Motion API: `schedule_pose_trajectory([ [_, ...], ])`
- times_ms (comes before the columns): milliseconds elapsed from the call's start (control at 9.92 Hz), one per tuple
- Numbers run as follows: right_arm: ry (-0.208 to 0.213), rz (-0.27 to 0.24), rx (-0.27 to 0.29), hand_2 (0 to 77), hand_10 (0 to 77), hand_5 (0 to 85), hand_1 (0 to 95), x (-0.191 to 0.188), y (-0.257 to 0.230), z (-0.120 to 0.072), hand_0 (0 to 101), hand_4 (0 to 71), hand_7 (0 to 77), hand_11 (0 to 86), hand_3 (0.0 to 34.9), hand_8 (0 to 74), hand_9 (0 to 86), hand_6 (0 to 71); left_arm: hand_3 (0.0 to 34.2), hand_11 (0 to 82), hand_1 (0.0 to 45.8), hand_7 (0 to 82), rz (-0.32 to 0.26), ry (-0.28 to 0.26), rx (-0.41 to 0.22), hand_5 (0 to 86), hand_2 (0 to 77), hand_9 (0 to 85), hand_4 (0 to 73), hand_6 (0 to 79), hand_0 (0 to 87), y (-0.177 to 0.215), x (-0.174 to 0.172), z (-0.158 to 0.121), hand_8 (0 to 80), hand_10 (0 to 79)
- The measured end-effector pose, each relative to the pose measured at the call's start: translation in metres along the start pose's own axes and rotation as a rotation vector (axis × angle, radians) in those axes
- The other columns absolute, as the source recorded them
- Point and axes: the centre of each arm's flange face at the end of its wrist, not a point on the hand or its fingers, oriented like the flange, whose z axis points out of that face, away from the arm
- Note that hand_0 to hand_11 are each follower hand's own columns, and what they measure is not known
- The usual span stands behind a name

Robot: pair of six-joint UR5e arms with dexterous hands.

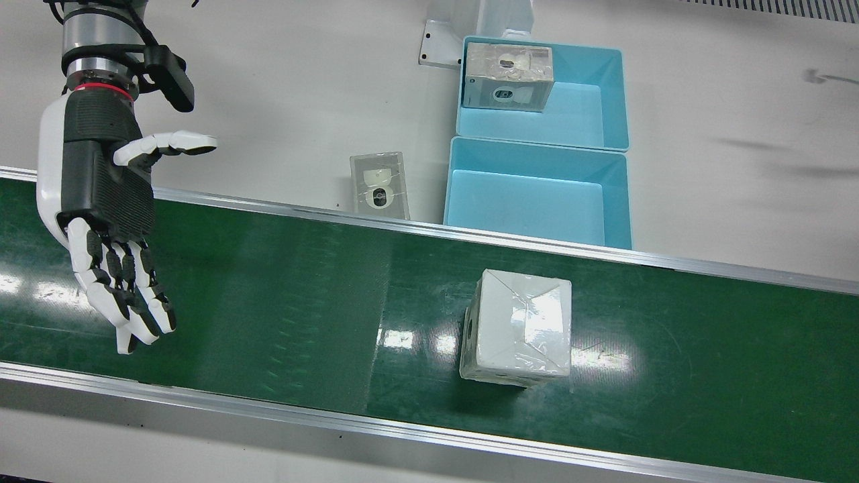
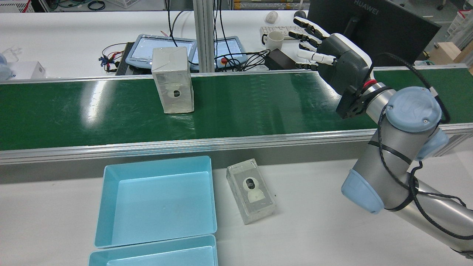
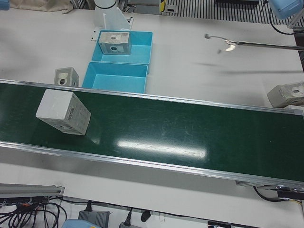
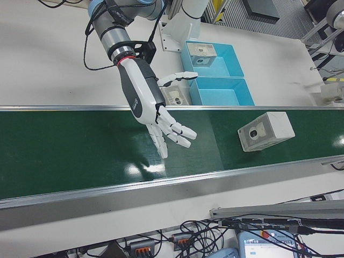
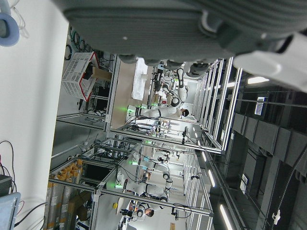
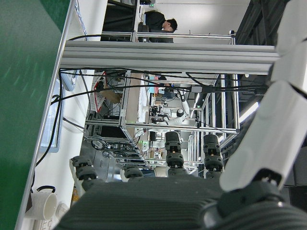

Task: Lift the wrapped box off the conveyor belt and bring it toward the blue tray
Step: 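Hold the open right hand beside the belt as a wrapped white box approaches, then move the right hand against the wrapped white box on the belt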

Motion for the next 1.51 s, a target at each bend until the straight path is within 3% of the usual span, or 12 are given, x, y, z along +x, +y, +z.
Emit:
schedule_pose_trajectory([
  [504, 0.021, 0.008, -0.028, 15.3, 5.5, 15.3, 9.3, 0.032, -0.009, 0.032, 41, 7.1, 15.3, 8.7, 30.0, 0.0, 3.3, 0.0, 0.0, 0.0, 0.0, 0.5, 0.0, 0.0, 0.0, 0.5, 0.5, 0.5, 0.0, 0.0, 0.0, 0.0, 0.0, 0.0, 0.0, 0.5],
  [705, 0.029, 0.013, -0.038, 18.0, 5.5, 15.3, 14.2, 0.043, -0.006, 0.04, 45, 7.1, 16.9, 8.7, 30.0, 0.0, 3.3, 0.0, 0.0, 0.0, 0.0, 0.5, 0.0, 0.0, 0.0, 0.5, 0.5, 0.0, 0.0, 0.0, 0.0, 0.0, 0.0, 0.0, 0.5, 0.5],
  [1512, 0.046, 0.016, -0.036, 19.6, 4.9, 14.2, 14.2, 0.059, -0.005, 0.044, 46, 8.2, 18.0, 8.7, 30.4, 0.0, 3.8, 0.0, 0.0, 0.0, 0.0, 0.5, 0.0, 0.0, 0.0, 0.5, 1.1, 0.0, 0.0, 0.0, 0.0, 0.0, 0.0, 0.0, 0.5, 0.5],
])
